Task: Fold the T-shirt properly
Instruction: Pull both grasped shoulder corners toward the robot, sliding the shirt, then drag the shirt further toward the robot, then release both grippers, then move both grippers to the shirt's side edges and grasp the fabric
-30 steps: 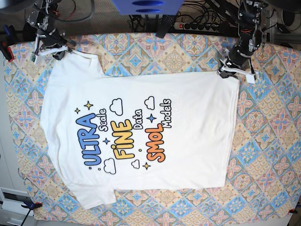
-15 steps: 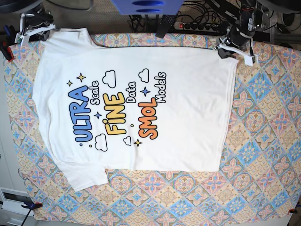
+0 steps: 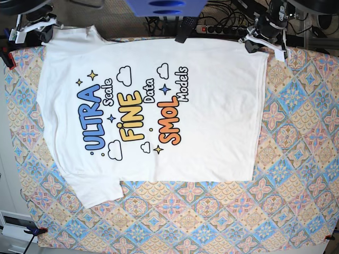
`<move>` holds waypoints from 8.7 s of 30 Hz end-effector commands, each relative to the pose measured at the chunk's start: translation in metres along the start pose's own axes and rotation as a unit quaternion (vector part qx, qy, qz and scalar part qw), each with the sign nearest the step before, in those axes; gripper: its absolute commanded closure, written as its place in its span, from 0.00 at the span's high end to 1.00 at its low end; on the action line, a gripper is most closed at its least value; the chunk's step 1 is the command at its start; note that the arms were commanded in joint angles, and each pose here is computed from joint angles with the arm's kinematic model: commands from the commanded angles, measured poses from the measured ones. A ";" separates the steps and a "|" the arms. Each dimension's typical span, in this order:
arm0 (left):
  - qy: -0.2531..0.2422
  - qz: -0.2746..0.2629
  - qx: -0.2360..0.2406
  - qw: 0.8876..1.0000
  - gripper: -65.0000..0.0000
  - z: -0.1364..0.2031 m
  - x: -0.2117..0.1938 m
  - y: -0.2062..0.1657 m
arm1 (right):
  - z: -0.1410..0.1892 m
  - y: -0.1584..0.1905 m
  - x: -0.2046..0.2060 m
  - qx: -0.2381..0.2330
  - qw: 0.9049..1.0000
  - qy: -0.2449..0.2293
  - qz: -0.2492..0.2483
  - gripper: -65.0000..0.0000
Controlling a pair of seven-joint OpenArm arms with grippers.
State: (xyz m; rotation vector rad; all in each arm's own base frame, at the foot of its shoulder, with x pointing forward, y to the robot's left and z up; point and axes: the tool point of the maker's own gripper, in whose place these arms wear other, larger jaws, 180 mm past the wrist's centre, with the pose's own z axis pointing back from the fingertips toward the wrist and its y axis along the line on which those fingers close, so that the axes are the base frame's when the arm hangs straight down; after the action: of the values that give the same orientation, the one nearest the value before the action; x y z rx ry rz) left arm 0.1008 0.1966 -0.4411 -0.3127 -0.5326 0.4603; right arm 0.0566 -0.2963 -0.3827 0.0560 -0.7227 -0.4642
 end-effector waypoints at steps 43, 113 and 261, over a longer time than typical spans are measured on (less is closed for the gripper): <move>-0.156 0.019 -0.072 0.985 0.37 -0.087 0.185 -0.066 | -0.149 0.143 0.182 0.190 0.977 -0.084 -0.051 0.42; -0.055 0.128 0.007 0.990 0.00 -0.092 0.094 0.013 | -0.173 0.036 0.058 0.075 0.980 0.013 -0.183 0.06; -0.051 -0.136 -0.038 0.989 0.00 -0.149 0.177 -0.077 | -0.270 0.060 0.194 0.028 0.991 0.002 0.132 0.66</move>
State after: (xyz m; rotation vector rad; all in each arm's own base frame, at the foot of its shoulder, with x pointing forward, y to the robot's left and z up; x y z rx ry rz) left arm 0.3346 0.1893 -0.4696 -0.2902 -0.6508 0.1973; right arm 0.3662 -0.3490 -0.4702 0.0119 -0.6690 -0.1936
